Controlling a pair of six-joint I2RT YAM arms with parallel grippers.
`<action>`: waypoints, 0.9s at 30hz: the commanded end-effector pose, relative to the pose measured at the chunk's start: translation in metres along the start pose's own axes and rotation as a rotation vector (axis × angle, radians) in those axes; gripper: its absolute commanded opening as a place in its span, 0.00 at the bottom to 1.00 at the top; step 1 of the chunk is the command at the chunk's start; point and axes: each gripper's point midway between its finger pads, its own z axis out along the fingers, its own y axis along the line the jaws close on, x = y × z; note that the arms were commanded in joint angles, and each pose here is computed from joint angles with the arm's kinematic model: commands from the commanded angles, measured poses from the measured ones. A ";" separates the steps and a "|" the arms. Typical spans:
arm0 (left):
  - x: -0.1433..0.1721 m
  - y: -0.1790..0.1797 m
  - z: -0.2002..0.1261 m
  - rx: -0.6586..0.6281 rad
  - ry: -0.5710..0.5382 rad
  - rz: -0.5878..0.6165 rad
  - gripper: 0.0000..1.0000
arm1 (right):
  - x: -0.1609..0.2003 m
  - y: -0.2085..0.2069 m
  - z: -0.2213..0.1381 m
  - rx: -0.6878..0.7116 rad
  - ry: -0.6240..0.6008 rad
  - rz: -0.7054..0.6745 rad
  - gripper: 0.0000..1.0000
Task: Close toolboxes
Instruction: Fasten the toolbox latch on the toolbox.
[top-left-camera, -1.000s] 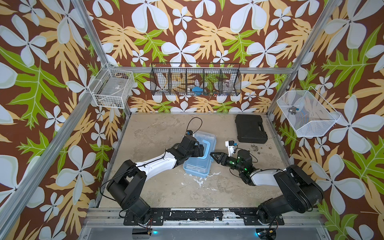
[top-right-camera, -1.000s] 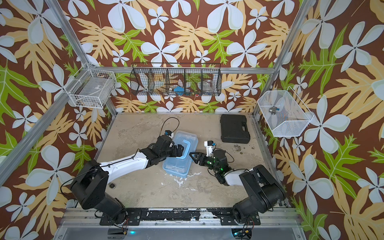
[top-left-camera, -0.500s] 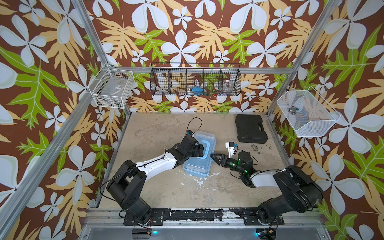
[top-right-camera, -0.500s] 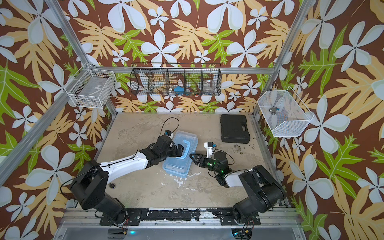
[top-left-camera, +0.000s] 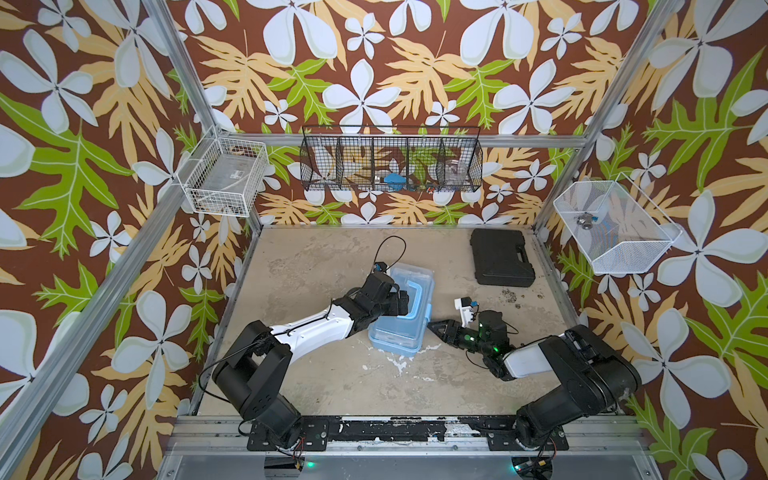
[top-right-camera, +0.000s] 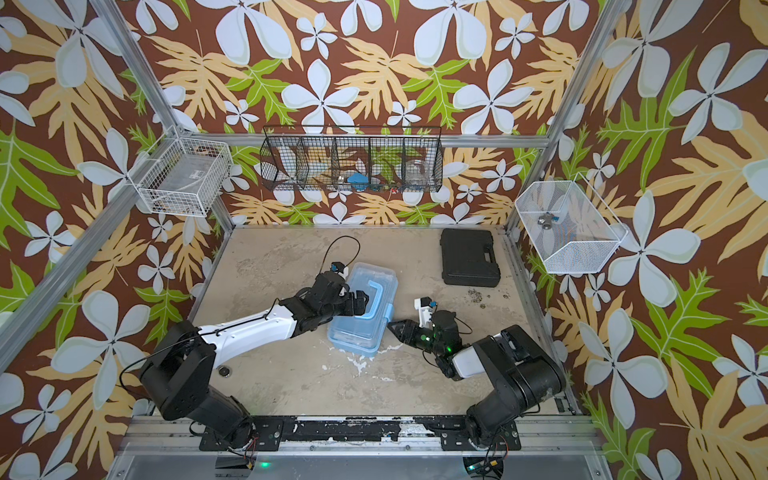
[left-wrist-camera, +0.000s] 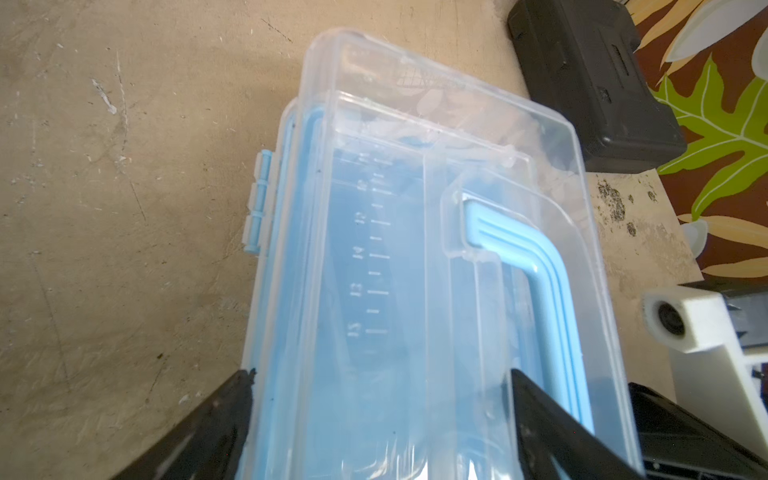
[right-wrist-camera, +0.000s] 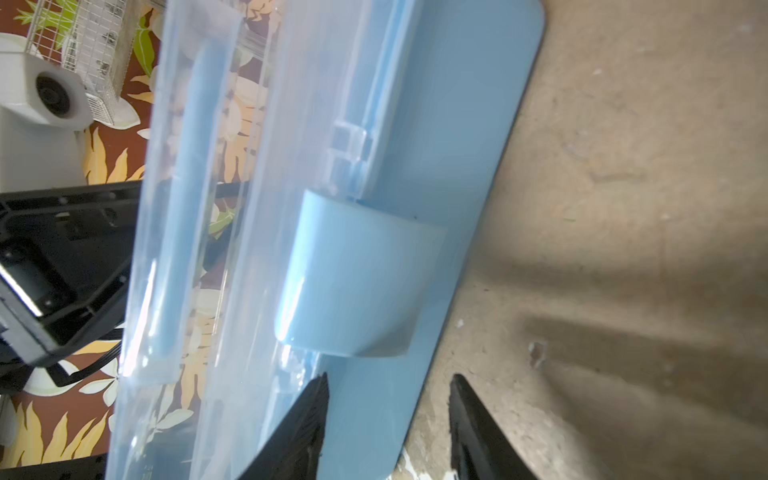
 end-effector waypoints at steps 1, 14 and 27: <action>0.033 0.008 0.001 -0.017 0.136 -0.008 0.95 | 0.001 0.003 -0.001 -0.019 0.008 -0.005 0.49; 0.033 0.007 0.001 -0.016 0.138 -0.007 0.94 | -0.024 -0.001 -0.017 0.012 -0.046 -0.023 0.15; 0.034 0.004 -0.001 -0.004 0.140 -0.011 0.93 | -0.035 0.008 0.002 -0.022 -0.041 -0.027 0.05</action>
